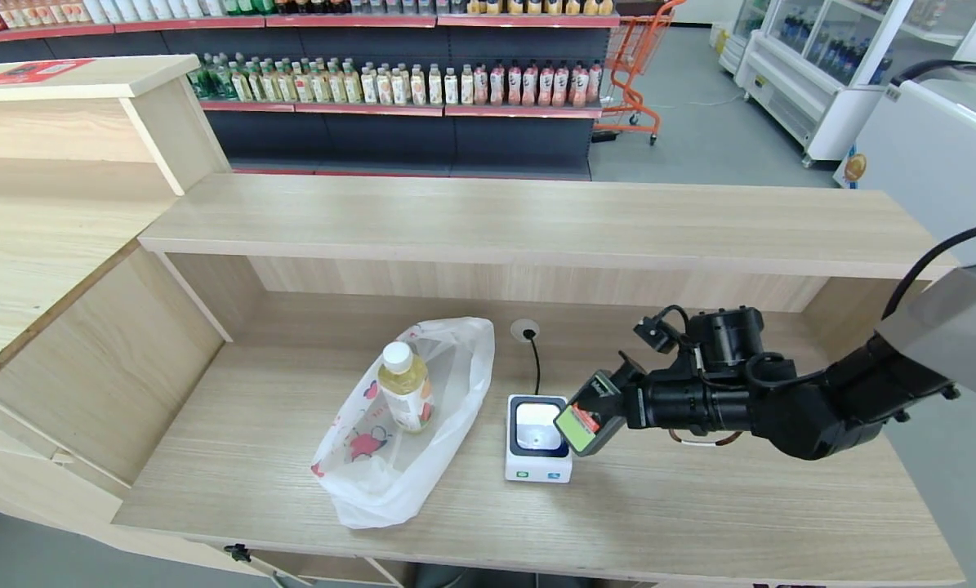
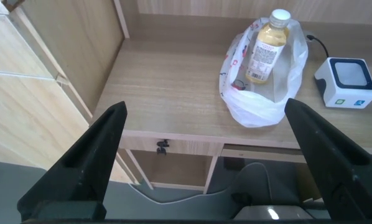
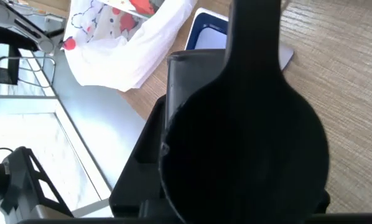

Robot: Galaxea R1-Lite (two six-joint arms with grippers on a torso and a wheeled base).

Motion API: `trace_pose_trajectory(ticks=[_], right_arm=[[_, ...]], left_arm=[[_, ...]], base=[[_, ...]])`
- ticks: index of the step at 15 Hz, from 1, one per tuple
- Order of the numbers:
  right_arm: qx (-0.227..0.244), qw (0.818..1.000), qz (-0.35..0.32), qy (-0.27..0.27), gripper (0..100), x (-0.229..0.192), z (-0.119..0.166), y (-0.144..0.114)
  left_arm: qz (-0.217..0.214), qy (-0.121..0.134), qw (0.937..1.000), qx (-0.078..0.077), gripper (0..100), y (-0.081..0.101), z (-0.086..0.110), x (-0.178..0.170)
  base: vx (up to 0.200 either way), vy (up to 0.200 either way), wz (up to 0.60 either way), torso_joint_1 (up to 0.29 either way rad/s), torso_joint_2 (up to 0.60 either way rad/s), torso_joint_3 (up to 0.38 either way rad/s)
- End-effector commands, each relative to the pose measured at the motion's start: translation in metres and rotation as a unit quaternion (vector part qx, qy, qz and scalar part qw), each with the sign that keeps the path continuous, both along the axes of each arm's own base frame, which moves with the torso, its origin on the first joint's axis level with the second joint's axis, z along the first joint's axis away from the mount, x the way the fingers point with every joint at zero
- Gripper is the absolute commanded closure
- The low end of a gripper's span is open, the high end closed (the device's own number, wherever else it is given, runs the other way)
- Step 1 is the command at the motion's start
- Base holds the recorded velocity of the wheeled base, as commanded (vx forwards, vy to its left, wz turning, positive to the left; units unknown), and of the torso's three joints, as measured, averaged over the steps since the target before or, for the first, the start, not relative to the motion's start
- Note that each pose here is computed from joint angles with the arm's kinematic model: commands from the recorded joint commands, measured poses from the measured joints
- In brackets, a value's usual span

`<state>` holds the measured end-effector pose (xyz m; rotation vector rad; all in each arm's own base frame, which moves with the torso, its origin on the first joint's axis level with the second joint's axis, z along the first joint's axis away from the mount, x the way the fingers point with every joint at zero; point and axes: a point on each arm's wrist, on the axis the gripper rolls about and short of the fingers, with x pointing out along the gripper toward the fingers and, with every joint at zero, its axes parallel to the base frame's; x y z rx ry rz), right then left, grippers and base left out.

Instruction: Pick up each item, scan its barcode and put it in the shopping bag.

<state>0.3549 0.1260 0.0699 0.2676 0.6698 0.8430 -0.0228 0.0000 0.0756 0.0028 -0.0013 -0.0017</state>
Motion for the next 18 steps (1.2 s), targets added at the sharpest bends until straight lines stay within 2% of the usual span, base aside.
trace_pose_trajectory(ticks=[1, 7, 13, 18], right_arm=[[-0.001, 1.0, 0.006, 0.006, 100, 0.005, -0.011, 0.006], [0.005, 1.0, 0.026, -0.012, 100, 0.015, -0.038, 0.027], [0.014, 0.999, 0.033, -0.029, 100, 0.028, -0.042, 0.041], [0.017, 0.999, 0.03, -0.037, 100, 0.033, -0.039, 0.04]], left_arm=[[0.0, 0.001, 1.0, 0.0, 0, 0.0, 0.0, 0.0], [0.0, 0.001, 1.0, 0.0, 0, 0.0, 0.0, 0.0], [0.0, 0.001, 1.0, 0.0, 0, 0.0, 0.0, 0.0], [0.0, 0.001, 1.0, 0.0, 0, 0.0, 0.0, 0.0]], base=[[0.0, 0.0, 0.0, 0.0, 0.0, 0.0], [0.0, 0.0, 0.0, 0.0, 0.0, 0.0], [0.0, 0.0, 0.0, 0.0, 0.0, 0.0], [0.0, 0.0, 0.0, 0.0, 0.0, 0.0]])
